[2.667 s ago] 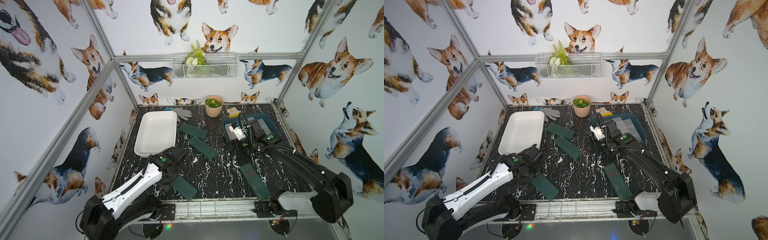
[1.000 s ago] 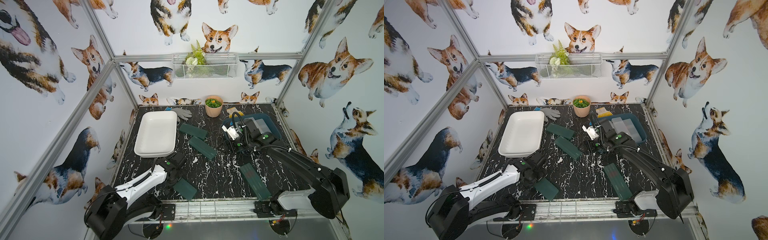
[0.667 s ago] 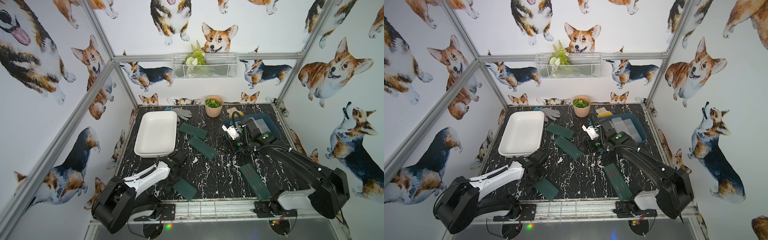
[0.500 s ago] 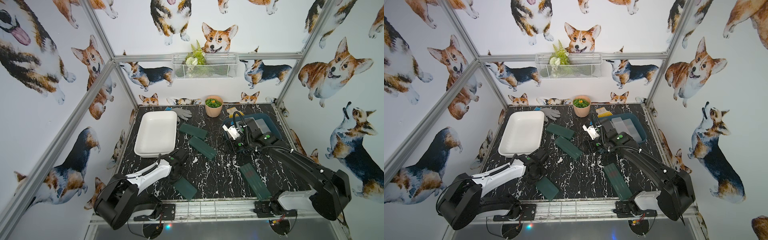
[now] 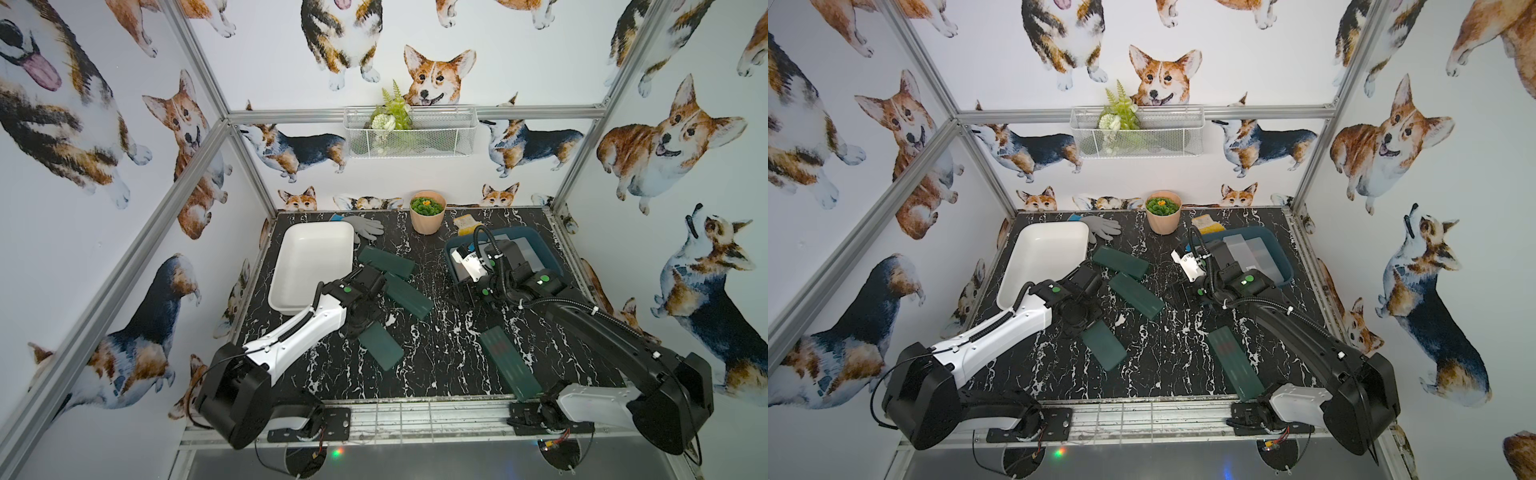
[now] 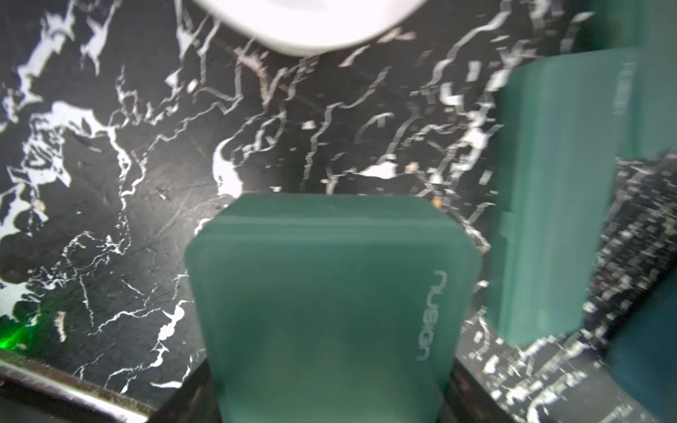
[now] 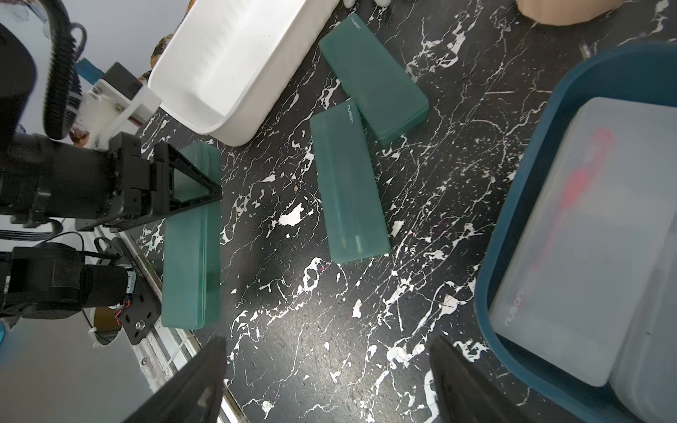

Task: Place the pencil cases by color into the storage box
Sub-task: Pick up the pencil case from the center of the board, then place the pencil case at the storage box.

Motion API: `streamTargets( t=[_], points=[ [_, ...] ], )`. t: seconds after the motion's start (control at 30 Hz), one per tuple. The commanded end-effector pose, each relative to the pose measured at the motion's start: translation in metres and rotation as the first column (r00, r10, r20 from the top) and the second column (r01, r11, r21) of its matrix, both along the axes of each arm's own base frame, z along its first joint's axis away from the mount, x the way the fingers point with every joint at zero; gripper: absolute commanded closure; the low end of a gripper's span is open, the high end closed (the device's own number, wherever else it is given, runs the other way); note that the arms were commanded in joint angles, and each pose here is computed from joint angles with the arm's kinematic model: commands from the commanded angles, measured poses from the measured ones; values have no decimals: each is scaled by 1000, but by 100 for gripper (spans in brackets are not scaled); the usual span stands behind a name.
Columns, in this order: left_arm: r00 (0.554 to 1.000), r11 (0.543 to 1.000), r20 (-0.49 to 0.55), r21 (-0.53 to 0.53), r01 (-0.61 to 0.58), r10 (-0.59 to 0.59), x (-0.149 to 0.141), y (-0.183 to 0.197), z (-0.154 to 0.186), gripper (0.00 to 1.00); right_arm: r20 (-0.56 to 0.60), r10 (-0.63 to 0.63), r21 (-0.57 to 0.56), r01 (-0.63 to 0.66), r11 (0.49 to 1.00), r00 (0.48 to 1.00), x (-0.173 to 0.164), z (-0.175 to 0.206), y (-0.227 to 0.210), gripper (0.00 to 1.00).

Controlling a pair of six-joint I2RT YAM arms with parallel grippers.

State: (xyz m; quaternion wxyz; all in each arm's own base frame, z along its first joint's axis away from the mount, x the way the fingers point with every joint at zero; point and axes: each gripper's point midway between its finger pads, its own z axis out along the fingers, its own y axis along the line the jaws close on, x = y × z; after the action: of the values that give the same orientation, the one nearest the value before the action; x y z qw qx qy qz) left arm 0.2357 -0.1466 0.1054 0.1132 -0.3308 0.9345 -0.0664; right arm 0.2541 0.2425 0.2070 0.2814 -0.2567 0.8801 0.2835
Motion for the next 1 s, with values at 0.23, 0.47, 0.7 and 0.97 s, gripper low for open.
streamTargets(
  t=[0.23,0.47,0.7,0.97],
  points=[
    [984,989,103,12,147,-148,71,-29,62,36,41,-103,17,103,995,994,18,18,-23,13],
    [987,996,159,-87,-18,32,145,4,79,36,75,-115,14,115,993,990,18,25,-28,13],
    [942,962,222,-164,-218,251,204,68,99,36,95,-124,30,121,992,988,15,29,-30,13],
    [868,892,217,-192,-410,446,241,149,85,36,108,-129,33,127,991,986,18,33,-30,13]
  ],
)
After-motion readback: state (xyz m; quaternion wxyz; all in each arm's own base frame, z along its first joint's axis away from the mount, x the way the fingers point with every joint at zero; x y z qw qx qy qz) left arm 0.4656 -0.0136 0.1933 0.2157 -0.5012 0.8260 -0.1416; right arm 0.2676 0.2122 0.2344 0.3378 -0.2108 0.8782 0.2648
